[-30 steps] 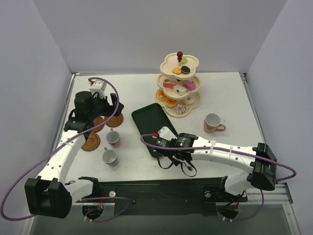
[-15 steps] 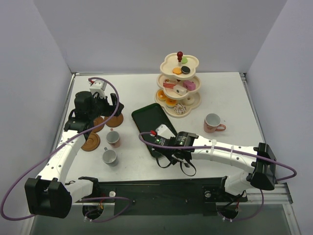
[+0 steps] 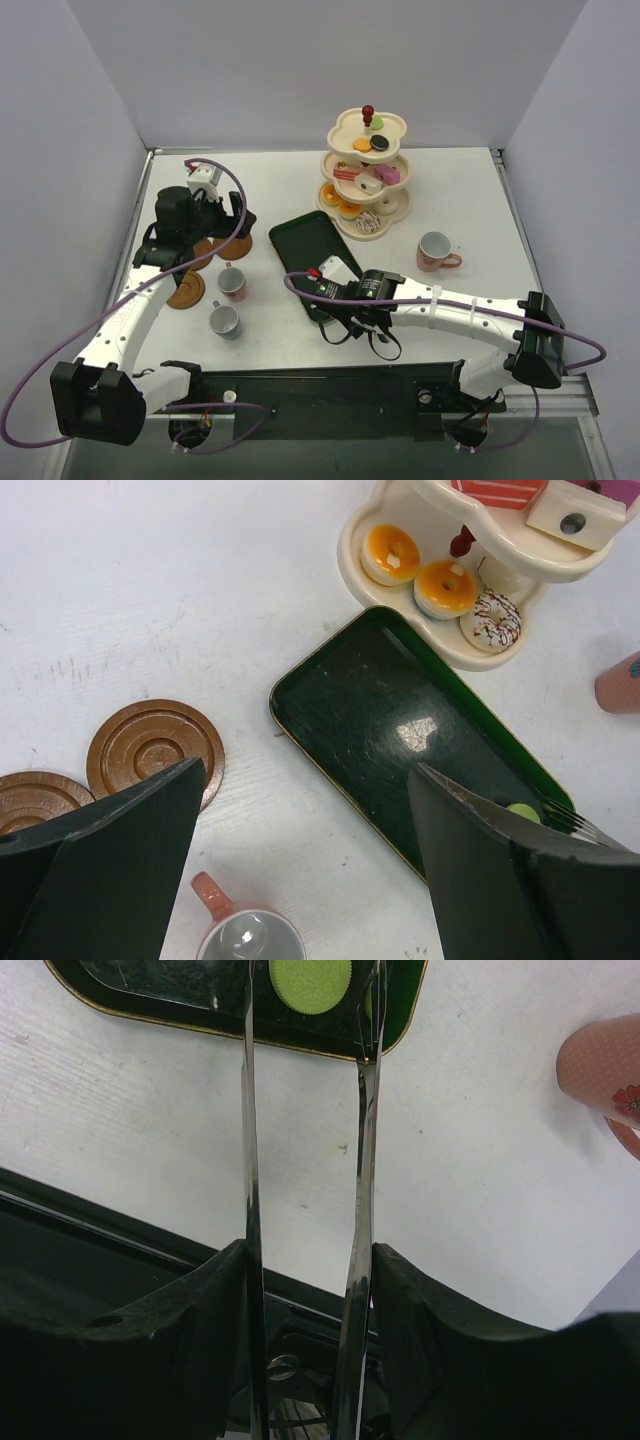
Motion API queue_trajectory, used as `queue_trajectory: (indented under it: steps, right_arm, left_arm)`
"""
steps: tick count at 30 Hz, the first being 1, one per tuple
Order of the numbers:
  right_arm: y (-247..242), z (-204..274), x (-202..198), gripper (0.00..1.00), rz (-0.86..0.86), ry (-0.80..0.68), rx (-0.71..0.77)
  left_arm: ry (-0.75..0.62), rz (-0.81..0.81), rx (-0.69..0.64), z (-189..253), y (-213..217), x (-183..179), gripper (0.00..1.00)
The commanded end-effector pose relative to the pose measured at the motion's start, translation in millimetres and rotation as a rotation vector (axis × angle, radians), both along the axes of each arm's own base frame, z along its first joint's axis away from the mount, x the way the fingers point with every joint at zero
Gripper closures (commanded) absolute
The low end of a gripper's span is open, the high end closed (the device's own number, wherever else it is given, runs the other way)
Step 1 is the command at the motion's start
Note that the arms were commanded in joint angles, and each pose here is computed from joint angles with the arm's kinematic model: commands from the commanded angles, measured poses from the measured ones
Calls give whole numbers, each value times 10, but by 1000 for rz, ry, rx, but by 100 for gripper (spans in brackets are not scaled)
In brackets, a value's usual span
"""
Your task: Serve the afternoon tea
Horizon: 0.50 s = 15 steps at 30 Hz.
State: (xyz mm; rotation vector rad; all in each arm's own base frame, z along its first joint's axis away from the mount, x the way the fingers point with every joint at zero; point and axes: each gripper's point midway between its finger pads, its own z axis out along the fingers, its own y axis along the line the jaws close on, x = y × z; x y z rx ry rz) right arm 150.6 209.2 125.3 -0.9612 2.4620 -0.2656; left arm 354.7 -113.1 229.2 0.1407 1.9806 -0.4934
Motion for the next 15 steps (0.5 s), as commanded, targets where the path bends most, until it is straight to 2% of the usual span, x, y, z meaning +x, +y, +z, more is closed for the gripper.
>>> queue_trajectory:
  steps: [1, 11, 15]
  right_arm:
    - [-128, -5, -58, 55, -5, 15, -68]
    - [-111, 3, -20, 56, 8, 9, -115]
    - [-98, 4, -1, 63, 16, 5, -125]
  left_arm:
    - [-68, -12, -9, 213, -30, 15, 6]
    - [-75, -13, -13, 235, -27, 0, 6]
    - [-78, -15, -17, 254, -36, -6, 6]
